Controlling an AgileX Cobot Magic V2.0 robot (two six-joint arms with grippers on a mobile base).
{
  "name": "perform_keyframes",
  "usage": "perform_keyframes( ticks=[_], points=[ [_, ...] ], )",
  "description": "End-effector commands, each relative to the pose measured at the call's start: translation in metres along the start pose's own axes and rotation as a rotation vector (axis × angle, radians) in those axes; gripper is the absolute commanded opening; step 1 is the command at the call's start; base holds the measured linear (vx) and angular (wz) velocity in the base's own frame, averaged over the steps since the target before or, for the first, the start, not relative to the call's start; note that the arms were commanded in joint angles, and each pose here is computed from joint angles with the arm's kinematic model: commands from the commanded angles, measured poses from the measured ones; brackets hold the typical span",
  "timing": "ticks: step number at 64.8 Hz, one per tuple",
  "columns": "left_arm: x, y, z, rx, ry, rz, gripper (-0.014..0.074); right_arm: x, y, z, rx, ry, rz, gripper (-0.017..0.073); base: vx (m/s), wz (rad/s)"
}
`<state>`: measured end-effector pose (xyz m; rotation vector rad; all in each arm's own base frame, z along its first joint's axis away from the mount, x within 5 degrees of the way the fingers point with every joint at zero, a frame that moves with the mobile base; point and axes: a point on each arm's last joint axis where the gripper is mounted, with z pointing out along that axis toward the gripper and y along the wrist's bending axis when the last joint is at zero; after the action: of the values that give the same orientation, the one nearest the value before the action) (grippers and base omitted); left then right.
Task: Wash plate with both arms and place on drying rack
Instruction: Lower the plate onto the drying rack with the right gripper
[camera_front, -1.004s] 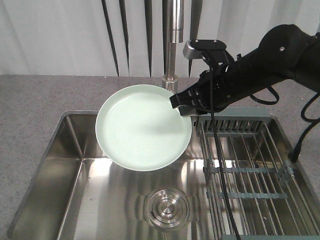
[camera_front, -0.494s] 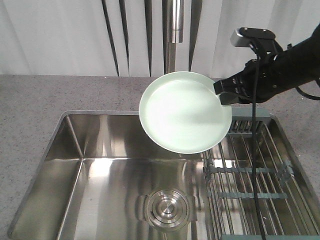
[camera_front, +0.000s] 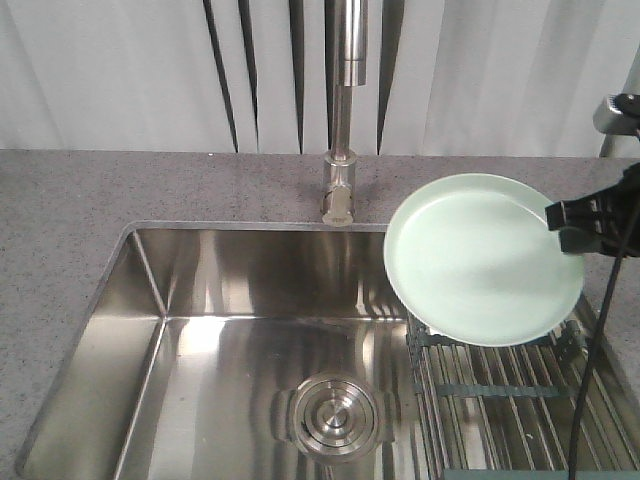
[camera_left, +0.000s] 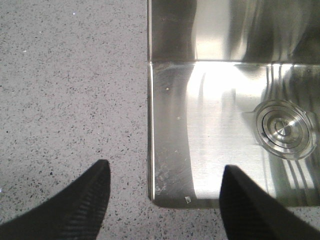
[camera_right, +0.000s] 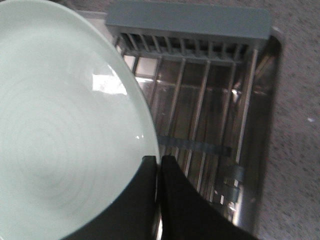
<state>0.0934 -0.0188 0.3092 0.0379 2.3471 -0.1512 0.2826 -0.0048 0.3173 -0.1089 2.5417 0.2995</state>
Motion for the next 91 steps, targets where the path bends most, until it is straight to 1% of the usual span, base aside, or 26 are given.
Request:
perform_keyframes(
  ticks=[1,6,13,19,39,54,64,71,75,91],
  points=[
    [-0.010,-0.002,-0.005,0.017,-0.076,-0.008,0.0441,0.002,-0.012,-0.015,0.079,-0.056,0.021,-0.0001,0.00,0.00],
    [-0.010,-0.002,-0.005,0.017,-0.076,-0.008,0.0441,0.008,-0.020,-0.011,0.126,-0.025,0.019,-0.0001,0.00,0.00],
    [-0.010,-0.002,-0.005,0.017,-0.076,-0.008,0.0441,0.014,-0.025,-0.006,0.174,-0.013,0.011,-0.0001,0.00,0.00],
    [-0.010,-0.002,-0.005,0.017,-0.076,-0.008,0.0441,0.015,-0.029,0.000,0.191,0.010,-0.002,-0.0001,0.00,0.00],
    [-0.010,-0.002,-0.005,0.017,-0.076,-0.008,0.0441,0.018,-0.040,0.036,0.174,0.116,0.011,-0.0001,0.00,0.00],
    [-0.010,-0.002,-0.005,0.017,-0.076,-0.008,0.0441,0.018,-0.048,0.058,0.174,0.146,0.023,0.0004,0.00,0.00],
    [-0.010,-0.002,-0.005,0.017,-0.076,-0.008,0.0441,0.018,-0.054,0.069,0.190,0.152,0.021,0.0015,0.00,0.00],
    [-0.010,-0.002,-0.005,0.017,-0.076,-0.008,0.0441,0.019,-0.056,0.074,0.195,0.161,0.021,0.0050,0.00,0.00],
    [-0.010,-0.002,-0.005,0.017,-0.076,-0.008,0.0441,0.019,-0.056,0.075,0.194,0.167,0.022,0.0087,0.00,0.00],
    [-0.010,-0.002,-0.005,0.017,-0.076,-0.008,0.0441,0.017,-0.056,0.074,0.198,0.150,0.027,0.0293,0.00,0.00]
  ],
)
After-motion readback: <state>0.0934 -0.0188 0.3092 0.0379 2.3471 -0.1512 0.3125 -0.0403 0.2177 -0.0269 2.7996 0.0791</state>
